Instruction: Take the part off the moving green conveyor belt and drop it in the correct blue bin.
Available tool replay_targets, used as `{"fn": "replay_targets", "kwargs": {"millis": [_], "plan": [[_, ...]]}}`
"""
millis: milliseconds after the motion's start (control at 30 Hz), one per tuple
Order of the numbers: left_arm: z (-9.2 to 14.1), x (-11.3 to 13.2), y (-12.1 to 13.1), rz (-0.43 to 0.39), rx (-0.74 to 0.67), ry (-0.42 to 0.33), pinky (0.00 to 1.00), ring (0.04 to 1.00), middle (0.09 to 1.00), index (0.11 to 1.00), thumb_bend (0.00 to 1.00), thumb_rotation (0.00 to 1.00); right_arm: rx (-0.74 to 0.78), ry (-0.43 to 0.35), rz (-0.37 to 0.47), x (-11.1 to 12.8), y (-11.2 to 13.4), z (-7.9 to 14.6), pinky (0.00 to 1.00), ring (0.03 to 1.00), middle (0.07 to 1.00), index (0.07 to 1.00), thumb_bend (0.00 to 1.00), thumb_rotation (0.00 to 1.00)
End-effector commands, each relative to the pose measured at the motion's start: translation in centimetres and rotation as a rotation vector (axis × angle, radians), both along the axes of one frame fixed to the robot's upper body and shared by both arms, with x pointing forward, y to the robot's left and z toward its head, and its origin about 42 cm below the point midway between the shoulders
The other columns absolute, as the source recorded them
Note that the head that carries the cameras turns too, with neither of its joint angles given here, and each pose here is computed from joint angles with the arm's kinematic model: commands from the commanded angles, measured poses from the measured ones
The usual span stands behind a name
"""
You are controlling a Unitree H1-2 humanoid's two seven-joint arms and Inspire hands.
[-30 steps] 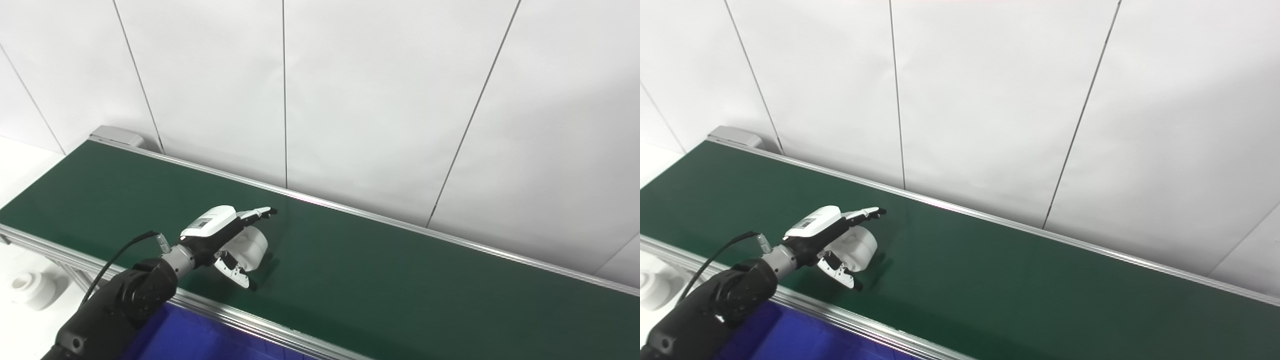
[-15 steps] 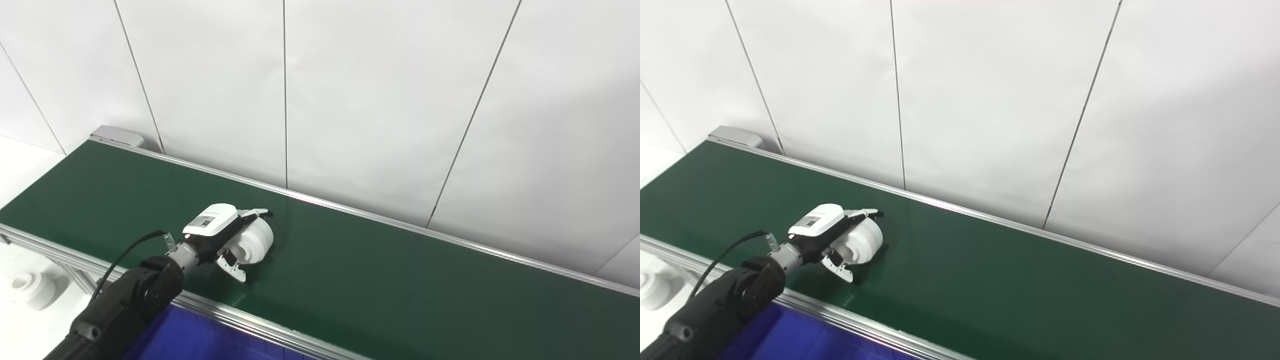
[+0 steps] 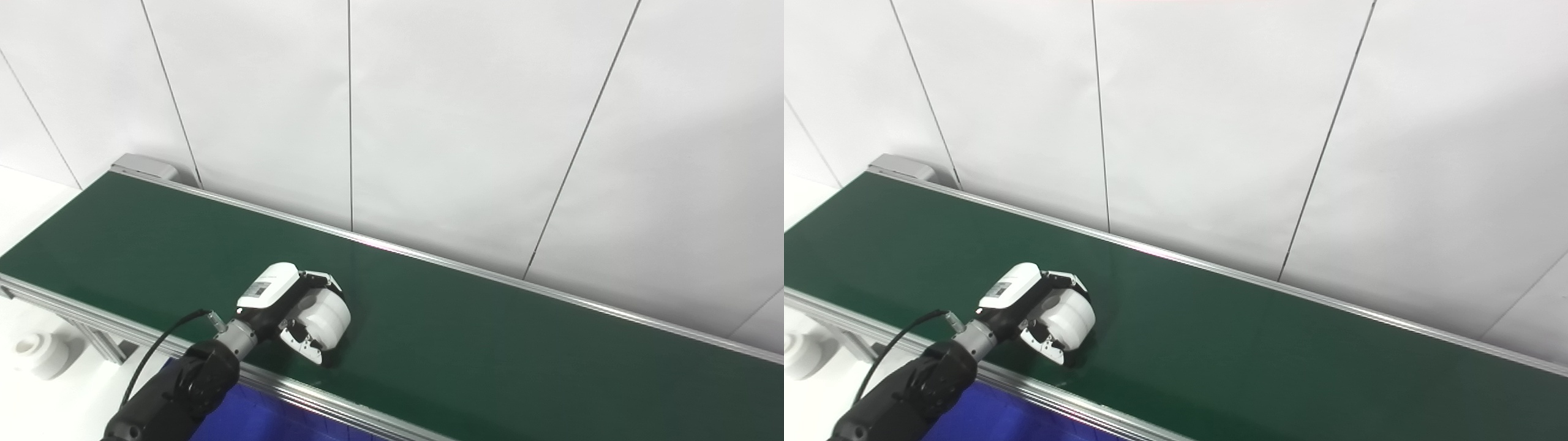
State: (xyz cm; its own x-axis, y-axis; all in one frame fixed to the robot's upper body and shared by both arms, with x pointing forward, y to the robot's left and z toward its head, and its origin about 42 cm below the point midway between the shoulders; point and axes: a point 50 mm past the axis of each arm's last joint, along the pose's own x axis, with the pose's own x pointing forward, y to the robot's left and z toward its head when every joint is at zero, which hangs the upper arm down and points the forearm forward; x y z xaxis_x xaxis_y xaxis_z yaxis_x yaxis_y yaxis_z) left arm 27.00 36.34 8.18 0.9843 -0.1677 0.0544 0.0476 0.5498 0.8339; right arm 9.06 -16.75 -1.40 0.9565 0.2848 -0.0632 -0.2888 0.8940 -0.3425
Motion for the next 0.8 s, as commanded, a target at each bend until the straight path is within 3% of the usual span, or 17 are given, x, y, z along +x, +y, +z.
{"fn": "replay_targets", "kwargs": {"millis": [0, 267, 300, 400, 633, 767], "plan": [[2.0, 0.0, 0.2, -0.015, -0.040, -0.110, 0.34, 0.368, 0.468, 0.557, 0.49, 0.00, 0.056, -0.051, 0.008, 0.1, 0.2, 0.9, 0.56, 0.836, 0.887, 0.948, 0.82, 0.51], [4.5, -4.2, -1.1, -0.083, -0.139, -0.210, 0.43, 0.421, 0.504, 0.517, 0.50, 0.00, 0.060, -0.095, 0.021, -0.3, 0.2, 1.9, 0.66, 0.824, 0.877, 0.937, 0.81, 0.52], [4.9, -5.1, -1.4, -0.092, -0.146, -0.221, 0.36, 0.394, 0.489, 0.537, 0.50, 0.00, 0.069, -0.095, 0.020, -0.3, 0.3, 2.1, 0.64, 0.819, 0.876, 0.934, 0.81, 0.53], [5.9, -7.1, -2.2, -0.119, -0.179, -0.240, 0.31, 0.373, 0.479, 0.552, 0.49, 0.00, 0.093, -0.107, 0.018, -0.6, 0.6, 2.9, 0.65, 0.811, 0.869, 0.921, 0.79, 0.52], [6.2, -10.3, -4.5, -0.160, -0.280, -0.217, 0.24, 0.373, 0.482, 0.524, 0.50, 0.00, 0.118, -0.117, 0.025, -0.9, 0.5, 4.4, 0.73, 0.818, 0.859, 0.914, 0.76, 0.59], [5.5, -11.9, -6.2, -0.186, -0.351, -0.169, 0.26, 0.337, 0.489, 0.539, 0.50, 0.00, 0.136, -0.119, 0.014, -0.9, 0.5, 5.1, 0.74, 0.830, 0.859, 0.908, 0.76, 0.58]]}}
